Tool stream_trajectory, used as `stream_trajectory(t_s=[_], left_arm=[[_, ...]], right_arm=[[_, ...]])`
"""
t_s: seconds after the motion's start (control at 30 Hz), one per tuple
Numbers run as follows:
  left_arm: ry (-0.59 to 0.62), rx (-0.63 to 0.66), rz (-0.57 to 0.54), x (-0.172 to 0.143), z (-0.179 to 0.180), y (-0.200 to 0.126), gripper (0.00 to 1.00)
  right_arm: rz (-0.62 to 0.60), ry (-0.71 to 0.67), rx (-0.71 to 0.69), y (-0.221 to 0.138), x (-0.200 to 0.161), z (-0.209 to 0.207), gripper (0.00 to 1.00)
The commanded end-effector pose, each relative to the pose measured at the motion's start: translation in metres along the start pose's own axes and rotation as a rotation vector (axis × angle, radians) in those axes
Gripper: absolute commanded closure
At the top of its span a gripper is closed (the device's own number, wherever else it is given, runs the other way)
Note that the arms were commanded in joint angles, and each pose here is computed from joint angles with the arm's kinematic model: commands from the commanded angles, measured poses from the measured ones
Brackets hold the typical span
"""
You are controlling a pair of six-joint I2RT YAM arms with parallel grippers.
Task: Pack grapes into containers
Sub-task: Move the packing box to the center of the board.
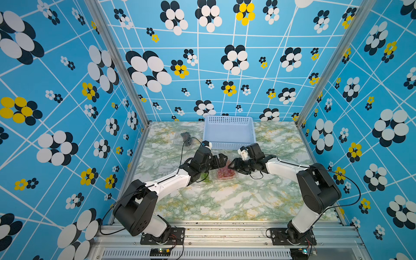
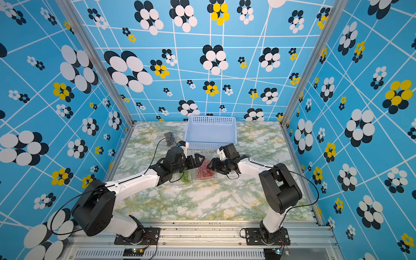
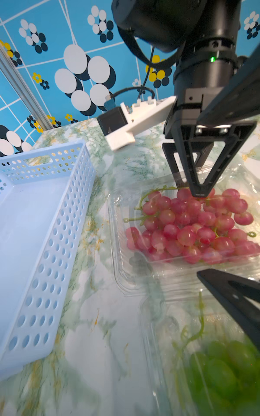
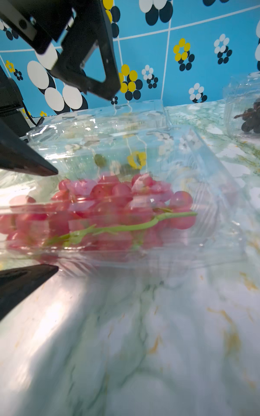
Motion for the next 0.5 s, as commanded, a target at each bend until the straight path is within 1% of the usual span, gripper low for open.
stream_trajectory(t_s=[0.0, 0.23, 0.4, 0.47], left_arm=[[0.026, 0.044, 0.003, -0.002, 0.011, -0.014, 0.0], [0.017, 0.075, -0.019, 0.0, 0.021, -0.029, 0.0], [-0.031, 0.073, -0.024, 0.001, 0.025, -0.023, 0.01], [-0.04, 0.056, -0.031, 0.005, 0.021, -0.018, 0.01]], right_arm=[[-0.01, -0.002, -0.007, 0.015, 0.002, 0.013, 0.38], [0.006, -0.025, 0.007, 0.043, 0.003, 0.044, 0.37], [-0.001, -0.029, 0.009, 0.045, 0.007, 0.05, 0.36], [-0.011, -0.04, -0.004, 0.041, 0.008, 0.049, 0.34]])
Point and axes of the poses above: each gripper's point midway between its finger pads, its own y axis out along the fingers, its own z axis along the line the jaws close on, x = y × z, the point moved 4 cm from there along -y, back along the fingers, and after that the axes turned 14 degrees about y, right-handed, at the moved point
